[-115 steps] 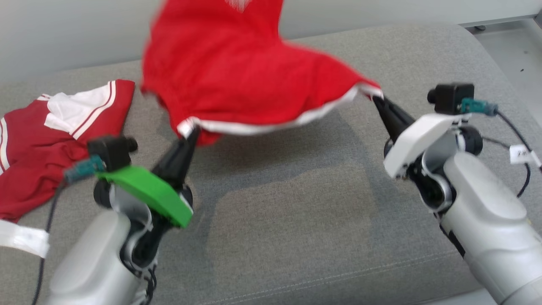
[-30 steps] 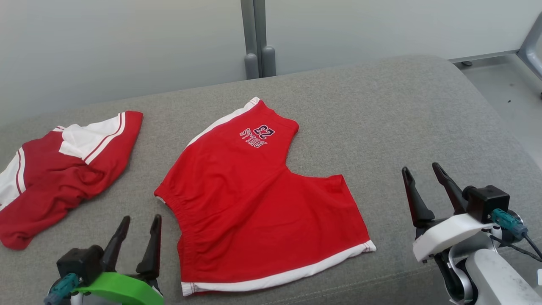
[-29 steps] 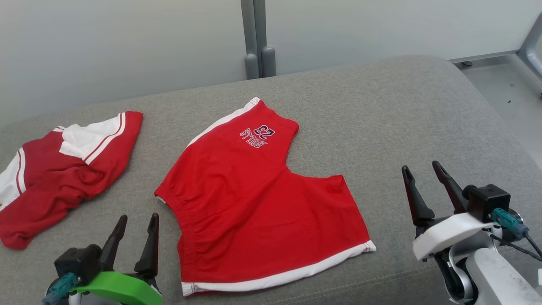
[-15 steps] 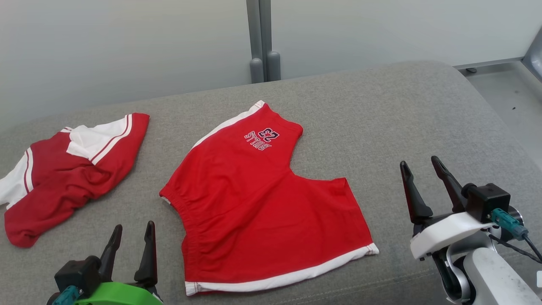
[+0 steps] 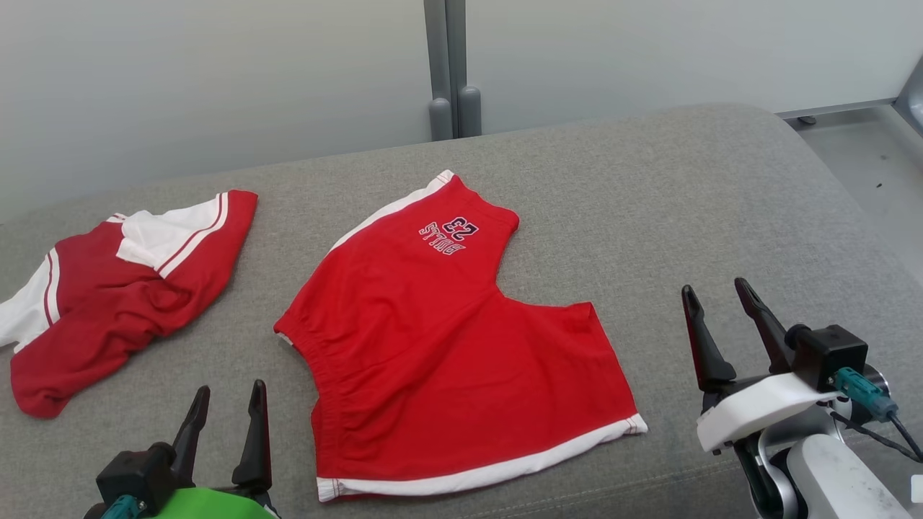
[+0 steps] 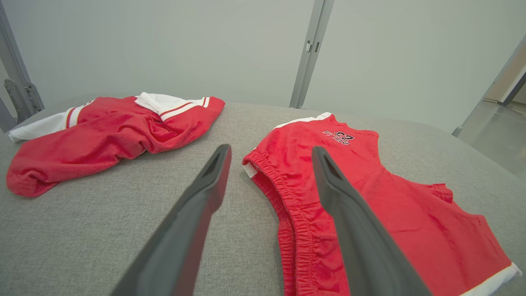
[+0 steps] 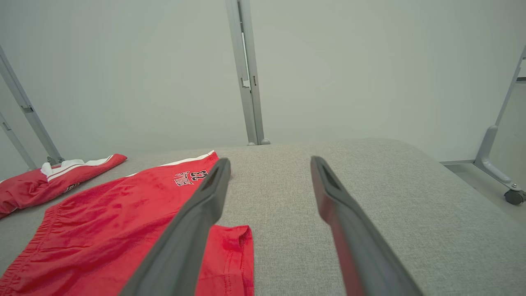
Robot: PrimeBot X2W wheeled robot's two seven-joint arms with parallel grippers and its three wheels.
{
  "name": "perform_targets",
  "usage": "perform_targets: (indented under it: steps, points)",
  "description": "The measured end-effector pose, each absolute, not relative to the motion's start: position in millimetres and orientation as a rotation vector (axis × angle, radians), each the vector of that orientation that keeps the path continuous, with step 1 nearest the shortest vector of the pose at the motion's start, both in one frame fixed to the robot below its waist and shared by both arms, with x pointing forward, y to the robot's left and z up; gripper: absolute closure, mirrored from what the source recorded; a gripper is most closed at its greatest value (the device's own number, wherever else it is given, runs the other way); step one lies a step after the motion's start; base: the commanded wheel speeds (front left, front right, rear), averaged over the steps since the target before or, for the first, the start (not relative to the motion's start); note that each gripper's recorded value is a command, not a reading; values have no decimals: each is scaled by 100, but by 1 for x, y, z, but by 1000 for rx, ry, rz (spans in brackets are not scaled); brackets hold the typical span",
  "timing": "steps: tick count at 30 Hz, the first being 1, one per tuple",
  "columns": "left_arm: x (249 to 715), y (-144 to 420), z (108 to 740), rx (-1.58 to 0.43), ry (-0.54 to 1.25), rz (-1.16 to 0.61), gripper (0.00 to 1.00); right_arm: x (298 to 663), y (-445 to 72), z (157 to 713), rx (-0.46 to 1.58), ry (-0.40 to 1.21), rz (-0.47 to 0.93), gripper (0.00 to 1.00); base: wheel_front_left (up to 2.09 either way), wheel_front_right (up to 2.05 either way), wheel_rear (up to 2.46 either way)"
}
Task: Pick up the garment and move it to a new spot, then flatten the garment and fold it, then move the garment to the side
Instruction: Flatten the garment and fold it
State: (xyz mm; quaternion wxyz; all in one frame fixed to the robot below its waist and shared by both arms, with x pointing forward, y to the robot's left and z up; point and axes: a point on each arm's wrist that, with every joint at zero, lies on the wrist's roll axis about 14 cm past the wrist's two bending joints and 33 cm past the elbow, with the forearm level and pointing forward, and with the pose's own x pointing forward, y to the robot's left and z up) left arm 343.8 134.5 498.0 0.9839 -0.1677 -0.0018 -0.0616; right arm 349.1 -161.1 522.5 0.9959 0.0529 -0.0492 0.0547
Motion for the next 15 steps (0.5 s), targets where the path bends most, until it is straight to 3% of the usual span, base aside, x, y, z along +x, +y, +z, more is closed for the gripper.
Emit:
perform_targets:
  steps: [7,15]
  points:
    - [337,127,490,-336,22,-157,0,348,-158,520,114,-94,110,0,0,0,0]
    - [305,94,431,-312,249,-302,0,348,-154,517,123,-82,131,0,0,0,0]
